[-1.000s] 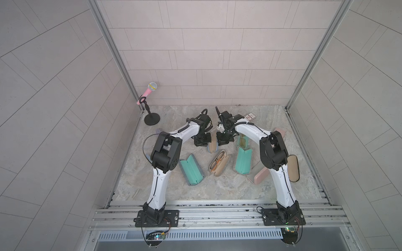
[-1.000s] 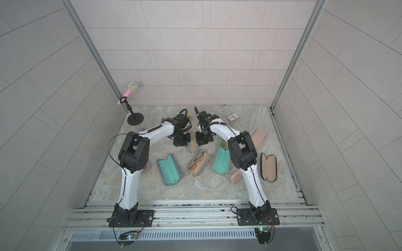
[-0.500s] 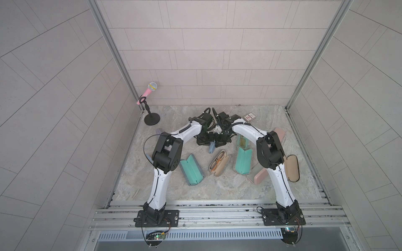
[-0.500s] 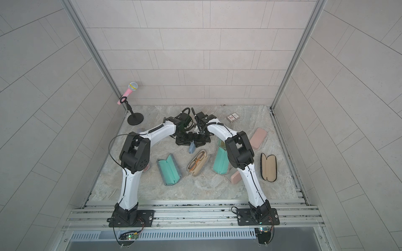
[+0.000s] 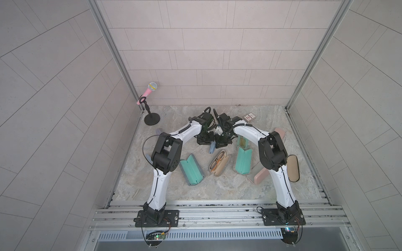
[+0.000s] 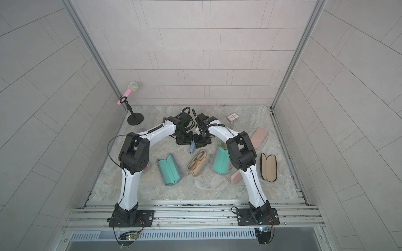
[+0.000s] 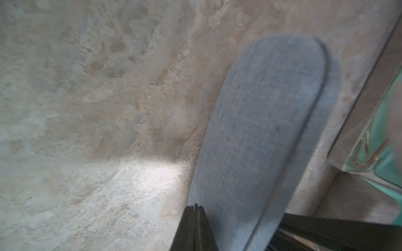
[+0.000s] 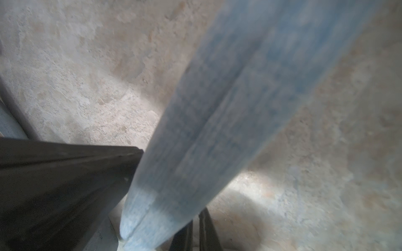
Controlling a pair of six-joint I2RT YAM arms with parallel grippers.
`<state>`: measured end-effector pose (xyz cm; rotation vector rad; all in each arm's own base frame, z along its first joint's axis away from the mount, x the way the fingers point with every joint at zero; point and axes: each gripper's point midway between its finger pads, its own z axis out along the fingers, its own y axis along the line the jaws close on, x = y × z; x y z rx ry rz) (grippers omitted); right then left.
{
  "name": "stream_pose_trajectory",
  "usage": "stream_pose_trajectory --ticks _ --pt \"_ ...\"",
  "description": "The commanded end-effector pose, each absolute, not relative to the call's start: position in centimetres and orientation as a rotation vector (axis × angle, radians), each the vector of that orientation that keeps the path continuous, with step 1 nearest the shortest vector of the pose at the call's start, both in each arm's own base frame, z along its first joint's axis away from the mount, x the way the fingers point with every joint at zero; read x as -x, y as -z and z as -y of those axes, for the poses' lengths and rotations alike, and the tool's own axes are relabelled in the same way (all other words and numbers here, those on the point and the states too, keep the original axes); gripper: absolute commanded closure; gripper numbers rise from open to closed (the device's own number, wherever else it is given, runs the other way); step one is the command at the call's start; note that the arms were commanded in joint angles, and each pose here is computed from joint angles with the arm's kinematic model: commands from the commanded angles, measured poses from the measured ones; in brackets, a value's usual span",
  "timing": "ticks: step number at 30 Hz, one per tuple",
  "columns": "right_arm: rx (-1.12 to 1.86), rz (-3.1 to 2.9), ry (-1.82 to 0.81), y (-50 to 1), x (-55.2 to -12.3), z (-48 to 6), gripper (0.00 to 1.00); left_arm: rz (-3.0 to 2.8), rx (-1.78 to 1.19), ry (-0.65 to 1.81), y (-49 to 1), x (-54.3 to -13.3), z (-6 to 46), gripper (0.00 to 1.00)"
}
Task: Close the glasses case
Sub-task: Close the glasses case at the center of the board, then pick up the glasses case at the center of the board.
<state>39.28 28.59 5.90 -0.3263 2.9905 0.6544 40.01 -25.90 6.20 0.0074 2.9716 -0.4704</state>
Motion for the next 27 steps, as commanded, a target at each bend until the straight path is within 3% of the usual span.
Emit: stream_pose_trajectory --ticks 1,9,22,27 --pt "0.294 -2.873 -0.655 -9.9 -40.0 -28.3 0.85 -2.868 -0.040 0.502 -10.9 -40.3 26.1 0.89" --pt "0.215 -2.775 -0.588 -14.0 -39.3 -25.4 0.82 -2.810 -0.042 0.490 -13.9 -39.7 25.1 0.73" --pt "0.078 -2.678 -0.463 -17.9 -33.7 -19.5 0.61 -2.858 -0.203 0.460 -12.0 -38.2 27.4 0.21" --pt "0.064 -2.701 -0.446 -16.8 -31.6 -18.3 0.59 -2.918 -0.278 0.397 -9.5 -38.0 28.8 0.16"
